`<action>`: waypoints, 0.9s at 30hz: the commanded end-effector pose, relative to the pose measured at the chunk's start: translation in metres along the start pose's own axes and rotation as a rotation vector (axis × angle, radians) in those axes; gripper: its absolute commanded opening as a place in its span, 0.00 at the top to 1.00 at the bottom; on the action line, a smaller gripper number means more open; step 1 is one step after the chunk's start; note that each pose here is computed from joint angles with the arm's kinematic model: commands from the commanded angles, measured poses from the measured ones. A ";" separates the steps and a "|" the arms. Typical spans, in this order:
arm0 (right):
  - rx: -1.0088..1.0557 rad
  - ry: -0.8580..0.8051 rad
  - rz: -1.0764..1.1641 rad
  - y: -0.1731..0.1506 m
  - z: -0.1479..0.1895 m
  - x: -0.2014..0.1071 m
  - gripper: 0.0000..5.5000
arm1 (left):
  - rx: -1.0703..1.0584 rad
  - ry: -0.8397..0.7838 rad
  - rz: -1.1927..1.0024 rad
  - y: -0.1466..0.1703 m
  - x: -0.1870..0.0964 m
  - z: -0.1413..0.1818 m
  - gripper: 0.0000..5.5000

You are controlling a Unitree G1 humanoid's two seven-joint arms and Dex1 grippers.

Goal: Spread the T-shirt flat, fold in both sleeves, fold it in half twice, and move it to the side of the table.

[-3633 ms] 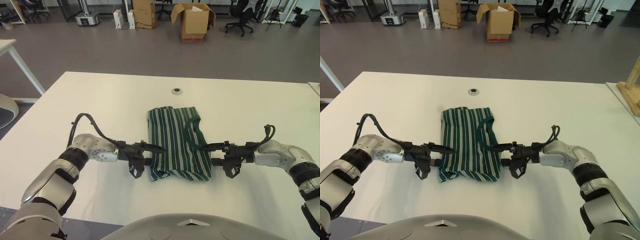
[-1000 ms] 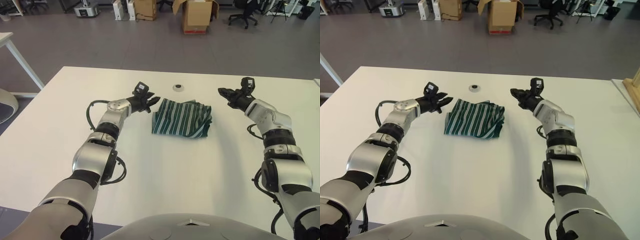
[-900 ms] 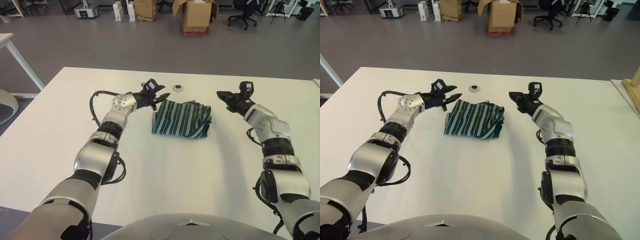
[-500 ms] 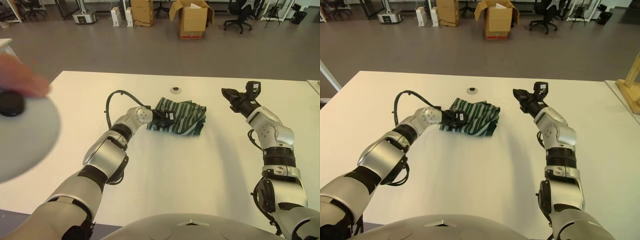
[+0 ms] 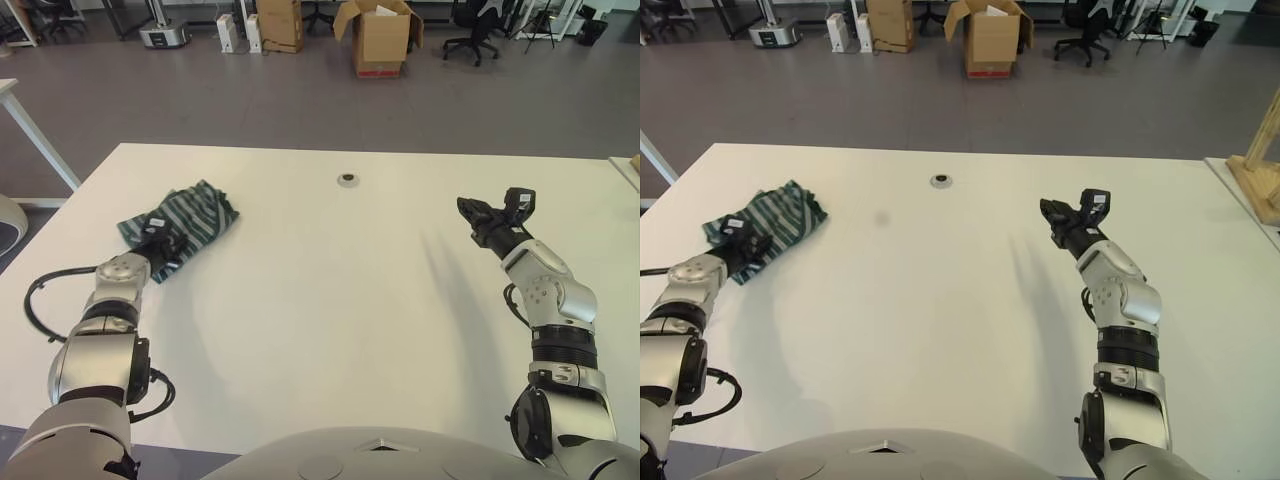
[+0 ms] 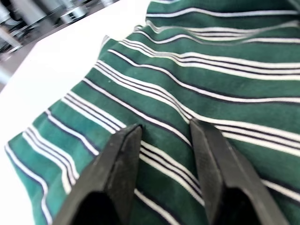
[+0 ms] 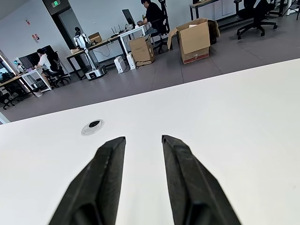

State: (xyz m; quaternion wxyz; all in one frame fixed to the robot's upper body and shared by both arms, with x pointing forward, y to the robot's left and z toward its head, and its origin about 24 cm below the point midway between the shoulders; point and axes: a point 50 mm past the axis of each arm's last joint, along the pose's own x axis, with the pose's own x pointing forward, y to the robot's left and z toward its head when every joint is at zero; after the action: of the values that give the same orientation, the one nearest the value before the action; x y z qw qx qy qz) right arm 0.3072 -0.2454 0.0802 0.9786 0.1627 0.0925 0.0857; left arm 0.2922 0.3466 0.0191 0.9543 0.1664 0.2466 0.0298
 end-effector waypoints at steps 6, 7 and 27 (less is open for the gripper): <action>0.012 -0.071 -0.006 0.004 0.012 -0.004 0.74 | -0.304 -0.616 -0.042 -0.009 -0.005 0.076 0.66; 0.022 -0.108 -0.004 0.007 0.019 -0.005 0.74 | -0.309 -0.730 -0.082 -0.011 -0.009 0.101 0.66; -0.063 -0.418 0.031 0.062 0.055 -0.011 0.74 | -0.358 -0.963 -0.461 -0.166 -0.067 0.195 0.66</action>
State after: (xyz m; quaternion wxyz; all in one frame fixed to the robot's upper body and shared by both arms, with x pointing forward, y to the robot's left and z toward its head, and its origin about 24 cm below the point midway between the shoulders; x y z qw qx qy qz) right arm 0.2983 -0.2103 0.1545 0.9811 0.1449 -0.1104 0.0659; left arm 0.3204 0.1257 0.1561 0.9531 -0.0673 -0.2042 -0.2128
